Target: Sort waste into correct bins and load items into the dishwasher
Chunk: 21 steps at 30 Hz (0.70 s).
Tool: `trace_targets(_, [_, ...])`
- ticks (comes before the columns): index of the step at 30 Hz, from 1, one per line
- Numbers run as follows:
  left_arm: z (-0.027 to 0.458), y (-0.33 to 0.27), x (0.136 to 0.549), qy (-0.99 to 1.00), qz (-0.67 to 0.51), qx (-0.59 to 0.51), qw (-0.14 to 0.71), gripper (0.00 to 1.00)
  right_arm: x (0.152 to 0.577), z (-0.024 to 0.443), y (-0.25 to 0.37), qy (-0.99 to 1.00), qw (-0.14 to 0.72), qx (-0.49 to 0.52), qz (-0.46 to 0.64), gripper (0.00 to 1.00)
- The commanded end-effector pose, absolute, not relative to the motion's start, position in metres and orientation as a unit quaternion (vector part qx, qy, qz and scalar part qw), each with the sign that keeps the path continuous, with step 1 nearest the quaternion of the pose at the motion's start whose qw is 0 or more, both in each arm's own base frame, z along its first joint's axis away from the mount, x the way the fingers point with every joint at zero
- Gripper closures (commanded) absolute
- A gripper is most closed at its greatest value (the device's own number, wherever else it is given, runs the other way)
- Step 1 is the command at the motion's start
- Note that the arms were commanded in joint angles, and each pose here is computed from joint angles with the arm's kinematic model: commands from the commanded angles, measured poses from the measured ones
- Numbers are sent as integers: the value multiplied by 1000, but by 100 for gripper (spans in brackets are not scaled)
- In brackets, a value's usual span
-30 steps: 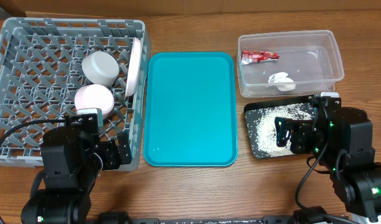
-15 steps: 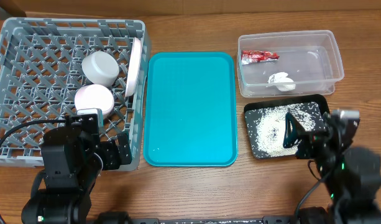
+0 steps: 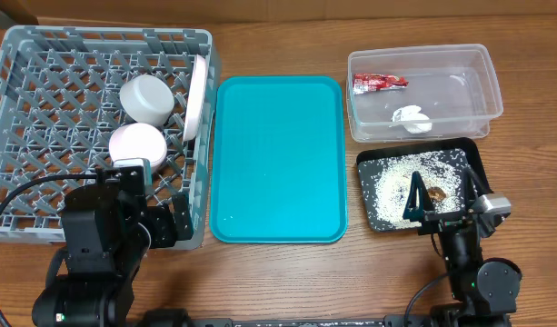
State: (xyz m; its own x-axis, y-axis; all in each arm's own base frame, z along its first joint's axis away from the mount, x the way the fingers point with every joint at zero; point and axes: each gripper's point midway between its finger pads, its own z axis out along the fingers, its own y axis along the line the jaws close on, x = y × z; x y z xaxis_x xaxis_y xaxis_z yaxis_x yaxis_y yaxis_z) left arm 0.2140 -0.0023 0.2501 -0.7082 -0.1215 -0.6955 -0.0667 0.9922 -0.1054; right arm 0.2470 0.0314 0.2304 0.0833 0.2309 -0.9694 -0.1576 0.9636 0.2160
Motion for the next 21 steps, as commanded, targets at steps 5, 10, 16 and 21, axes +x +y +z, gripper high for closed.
trace_targets(5, [249,-2,214,924,-37,-54,378,0,243,216,28,652,752,4,98,0])
trace_targets(10, [249,-2,214,924,-37,-54,378,0,244,191,29,685,722,4,96,0])
trace_targets(16, [249,-2,214,924,-37,-54,378,0,244,170,32,715,693,-9,93,0])
trace_targets(21, [249,-2,214,924,-37,-55,378,0,244,170,32,715,693,-9,91,0])
